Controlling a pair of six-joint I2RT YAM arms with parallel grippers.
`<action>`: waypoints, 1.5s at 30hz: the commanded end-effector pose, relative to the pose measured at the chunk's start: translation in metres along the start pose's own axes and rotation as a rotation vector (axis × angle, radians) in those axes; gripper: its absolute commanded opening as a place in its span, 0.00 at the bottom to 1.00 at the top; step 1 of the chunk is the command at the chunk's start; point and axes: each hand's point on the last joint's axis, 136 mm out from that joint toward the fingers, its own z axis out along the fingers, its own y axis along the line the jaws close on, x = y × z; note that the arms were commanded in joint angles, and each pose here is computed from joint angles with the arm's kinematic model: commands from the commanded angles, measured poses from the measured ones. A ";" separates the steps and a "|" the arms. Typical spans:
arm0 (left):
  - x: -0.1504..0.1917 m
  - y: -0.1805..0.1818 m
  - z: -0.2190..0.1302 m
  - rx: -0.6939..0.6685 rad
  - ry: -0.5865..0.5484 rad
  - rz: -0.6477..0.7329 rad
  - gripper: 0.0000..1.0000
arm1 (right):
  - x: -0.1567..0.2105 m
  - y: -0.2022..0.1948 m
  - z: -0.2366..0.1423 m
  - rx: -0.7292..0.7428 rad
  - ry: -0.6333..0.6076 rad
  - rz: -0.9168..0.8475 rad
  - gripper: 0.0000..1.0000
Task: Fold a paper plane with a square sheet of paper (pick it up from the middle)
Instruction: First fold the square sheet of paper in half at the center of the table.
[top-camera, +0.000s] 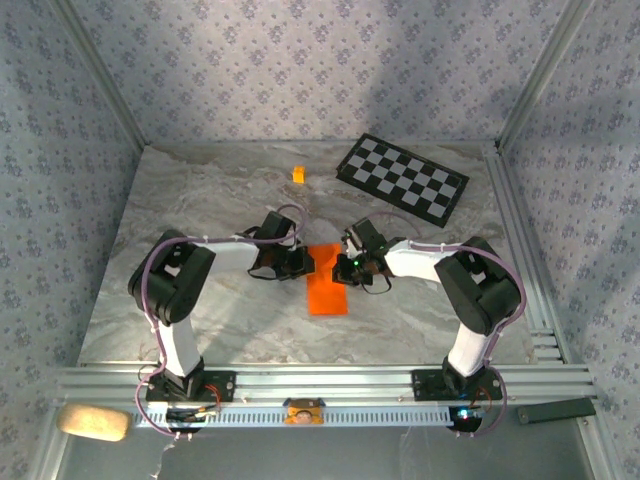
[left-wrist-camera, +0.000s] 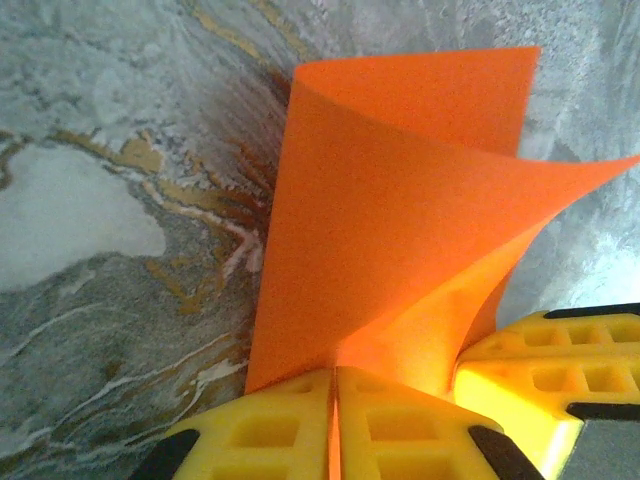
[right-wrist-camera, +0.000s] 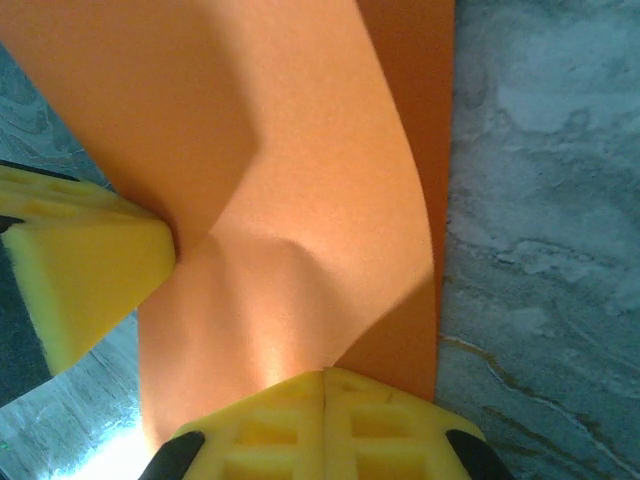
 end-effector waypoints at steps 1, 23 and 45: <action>-0.007 -0.005 -0.012 -0.033 -0.004 0.024 0.11 | 0.062 -0.083 0.016 0.294 0.183 0.084 0.00; -0.019 0.034 0.006 -0.121 0.026 -0.049 0.09 | 0.063 -0.087 0.012 0.315 0.179 0.071 0.00; -0.042 0.021 0.008 -0.082 0.018 -0.035 0.10 | 0.062 -0.085 0.013 0.315 0.192 0.057 0.00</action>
